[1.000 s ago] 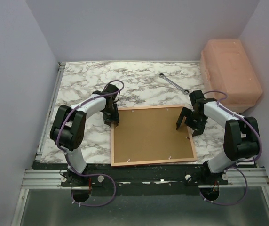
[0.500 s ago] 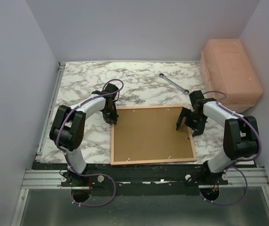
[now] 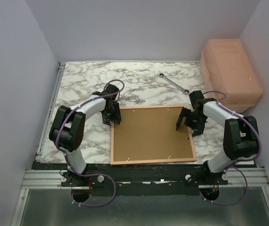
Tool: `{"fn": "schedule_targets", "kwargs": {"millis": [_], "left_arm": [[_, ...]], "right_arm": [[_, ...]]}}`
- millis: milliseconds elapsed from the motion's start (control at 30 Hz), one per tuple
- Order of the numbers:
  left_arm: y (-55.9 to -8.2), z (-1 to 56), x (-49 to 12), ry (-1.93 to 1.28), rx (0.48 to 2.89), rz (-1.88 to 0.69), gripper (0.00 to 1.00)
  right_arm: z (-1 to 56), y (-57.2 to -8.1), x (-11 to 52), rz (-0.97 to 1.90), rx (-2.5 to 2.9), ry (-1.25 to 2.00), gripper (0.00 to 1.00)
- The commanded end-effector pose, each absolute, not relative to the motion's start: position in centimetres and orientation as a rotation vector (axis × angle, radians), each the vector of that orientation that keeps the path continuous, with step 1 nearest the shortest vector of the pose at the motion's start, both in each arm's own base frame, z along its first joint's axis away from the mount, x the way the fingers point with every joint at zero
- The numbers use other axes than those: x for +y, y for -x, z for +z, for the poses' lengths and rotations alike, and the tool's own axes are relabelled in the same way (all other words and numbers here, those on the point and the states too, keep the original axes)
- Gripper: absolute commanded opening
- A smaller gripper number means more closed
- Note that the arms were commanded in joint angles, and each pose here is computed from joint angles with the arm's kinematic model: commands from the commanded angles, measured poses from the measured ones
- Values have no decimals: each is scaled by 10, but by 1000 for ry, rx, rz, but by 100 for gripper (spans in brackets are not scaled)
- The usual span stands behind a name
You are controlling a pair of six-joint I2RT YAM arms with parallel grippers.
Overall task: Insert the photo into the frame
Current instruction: Install the photo frame at the center of the board.
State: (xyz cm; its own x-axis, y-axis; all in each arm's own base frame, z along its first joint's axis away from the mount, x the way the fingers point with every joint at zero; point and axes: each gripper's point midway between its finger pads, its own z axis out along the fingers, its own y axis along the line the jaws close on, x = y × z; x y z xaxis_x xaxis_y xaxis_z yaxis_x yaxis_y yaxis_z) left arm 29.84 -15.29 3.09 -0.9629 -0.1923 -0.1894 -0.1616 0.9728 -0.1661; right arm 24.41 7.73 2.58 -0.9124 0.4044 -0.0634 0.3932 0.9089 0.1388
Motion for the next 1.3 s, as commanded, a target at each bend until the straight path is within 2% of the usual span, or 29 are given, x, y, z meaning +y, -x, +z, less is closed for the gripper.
{"fn": "schedule_targets", "kwargs": {"millis": [0, 133, 267, 300, 667, 1033, 1267], "left_arm": [[-303, 27, -158, 305, 2924, -233, 51], [-302, 19, -154, 337, 2933, -195, 35], [-301, 12, -151, 355, 2954, -165, 4], [-301, 11, -152, 355, 2960, -167, 0], [-303, 29, -158, 320, 2874, -272, 0], [-299, 29, -145, 270, 2860, -90, 0], [-296, 27, -159, 204, 2882, -174, 0]], "right_arm": [[25, -243, 84, 251, 2979, -629, 100], [21, -239, 84, 254, 2990, -628, 100], [18, -236, 86, 268, 2998, -631, 100], [18, -236, 86, 270, 3000, -631, 100], [23, -240, 89, 297, 2992, -617, 100], [21, -239, 93, 332, 2999, -617, 100], [21, -237, 88, 291, 2989, -633, 100]]}}
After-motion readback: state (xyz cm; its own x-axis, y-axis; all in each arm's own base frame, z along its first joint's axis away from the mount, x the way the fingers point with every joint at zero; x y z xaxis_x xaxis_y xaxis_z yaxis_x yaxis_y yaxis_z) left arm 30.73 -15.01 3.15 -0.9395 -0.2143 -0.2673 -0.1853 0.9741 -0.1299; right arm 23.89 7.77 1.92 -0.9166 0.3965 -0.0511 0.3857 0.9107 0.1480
